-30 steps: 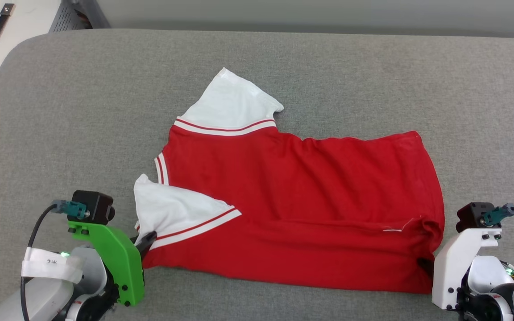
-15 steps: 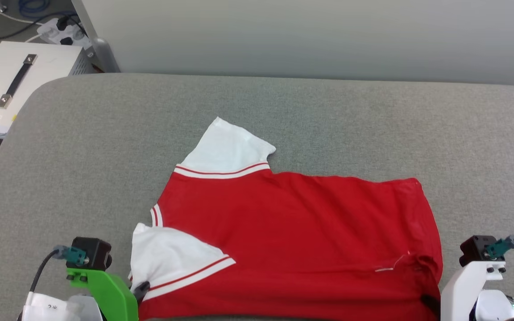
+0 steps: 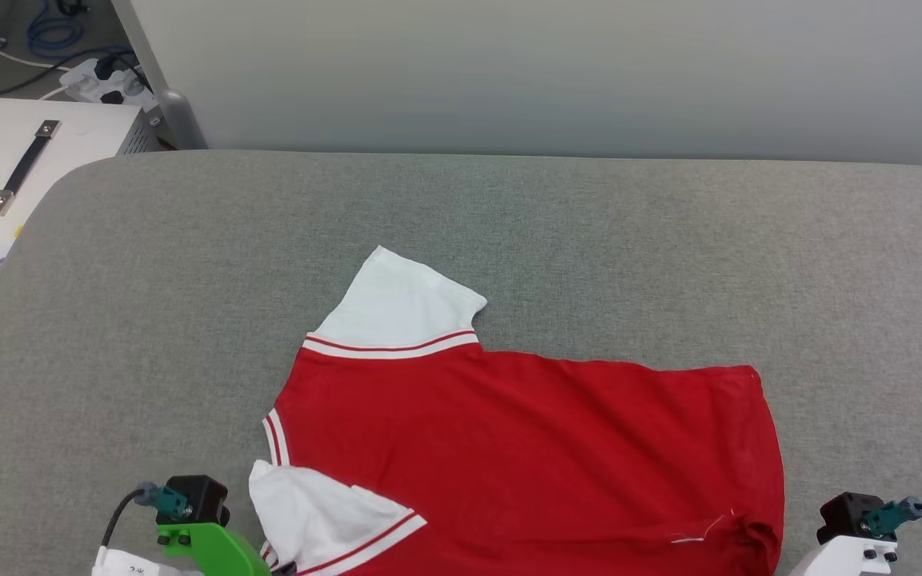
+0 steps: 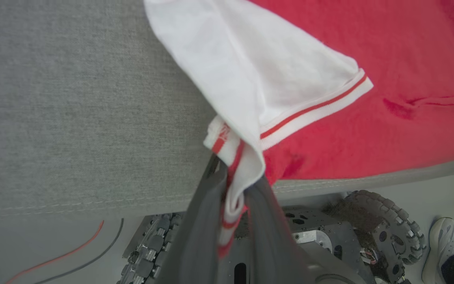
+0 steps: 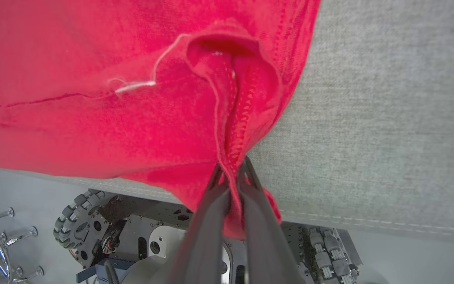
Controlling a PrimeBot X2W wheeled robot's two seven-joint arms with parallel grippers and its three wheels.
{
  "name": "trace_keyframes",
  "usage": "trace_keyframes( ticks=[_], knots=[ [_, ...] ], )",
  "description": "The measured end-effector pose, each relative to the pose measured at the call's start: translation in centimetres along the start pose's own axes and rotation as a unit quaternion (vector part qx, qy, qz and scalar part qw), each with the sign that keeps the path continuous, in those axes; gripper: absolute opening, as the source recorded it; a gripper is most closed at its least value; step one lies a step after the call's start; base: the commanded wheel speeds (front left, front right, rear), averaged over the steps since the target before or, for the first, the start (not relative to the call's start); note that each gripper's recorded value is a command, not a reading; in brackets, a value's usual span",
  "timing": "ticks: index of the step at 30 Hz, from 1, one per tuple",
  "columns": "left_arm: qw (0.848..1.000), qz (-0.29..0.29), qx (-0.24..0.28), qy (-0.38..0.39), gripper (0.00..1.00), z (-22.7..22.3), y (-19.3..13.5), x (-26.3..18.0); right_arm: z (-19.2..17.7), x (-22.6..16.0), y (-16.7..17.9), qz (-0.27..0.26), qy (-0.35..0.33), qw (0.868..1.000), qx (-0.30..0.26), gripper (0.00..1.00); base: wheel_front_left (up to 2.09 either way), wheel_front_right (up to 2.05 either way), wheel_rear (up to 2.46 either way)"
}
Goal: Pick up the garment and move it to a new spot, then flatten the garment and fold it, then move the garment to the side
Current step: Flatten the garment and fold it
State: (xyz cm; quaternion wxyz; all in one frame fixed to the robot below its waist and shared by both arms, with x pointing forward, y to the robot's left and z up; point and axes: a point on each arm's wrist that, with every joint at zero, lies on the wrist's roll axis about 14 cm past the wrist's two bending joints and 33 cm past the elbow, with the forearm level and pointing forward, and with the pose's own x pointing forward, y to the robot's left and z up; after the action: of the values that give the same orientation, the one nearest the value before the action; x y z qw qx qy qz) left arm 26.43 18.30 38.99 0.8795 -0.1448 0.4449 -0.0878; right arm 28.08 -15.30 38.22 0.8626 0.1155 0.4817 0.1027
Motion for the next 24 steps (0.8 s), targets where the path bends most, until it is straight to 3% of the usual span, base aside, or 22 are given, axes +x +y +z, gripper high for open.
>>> trace_keyframes(
  ticks=[1, 2, 7, 11, 19, 24],
  knots=[
    [1.000, -0.001, -0.002, -0.003, 0.46, 0.1, 0.0, 0.3, 0.0, 0.1, 0.0, 0.000, -0.003, 1.000, 0.002, 1.00, 0.00, 0.00, 0.00],
    [1.000, -0.002, -0.003, -0.003, 1.00, 0.2, 0.0, 0.6, 0.0, 0.1, -0.1, -0.001, -0.009, 1.000, 0.005, 1.00, 0.00, 0.00, 0.00],
    [0.999, 0.003, 0.000, -0.048, 1.00, 2.2, 0.4, 0.7, 2.3, -0.4, 0.1, -0.003, -0.088, 0.996, 0.002, 1.00, 0.00, 0.00, 0.00],
    [0.995, 0.014, 0.009, -0.101, 1.00, 4.6, 0.9, 0.0, 5.5, -1.8, 0.0, -0.018, -0.180, 0.983, -0.018, 1.00, 0.00, 0.00, 0.00],
    [0.972, 0.033, 0.051, -0.226, 1.00, 10.7, 0.6, -1.8, 11.9, -5.5, -0.1, -0.057, -0.345, 0.934, -0.073, 1.00, 0.00, 0.00, 0.00],
    [0.961, 0.030, 0.065, -0.268, 1.00, 13.7, 0.0, -1.6, 14.4, -6.7, 0.4, -0.063, -0.396, 0.912, -0.092, 1.00, 0.00, 0.00, 0.00]
  ],
)
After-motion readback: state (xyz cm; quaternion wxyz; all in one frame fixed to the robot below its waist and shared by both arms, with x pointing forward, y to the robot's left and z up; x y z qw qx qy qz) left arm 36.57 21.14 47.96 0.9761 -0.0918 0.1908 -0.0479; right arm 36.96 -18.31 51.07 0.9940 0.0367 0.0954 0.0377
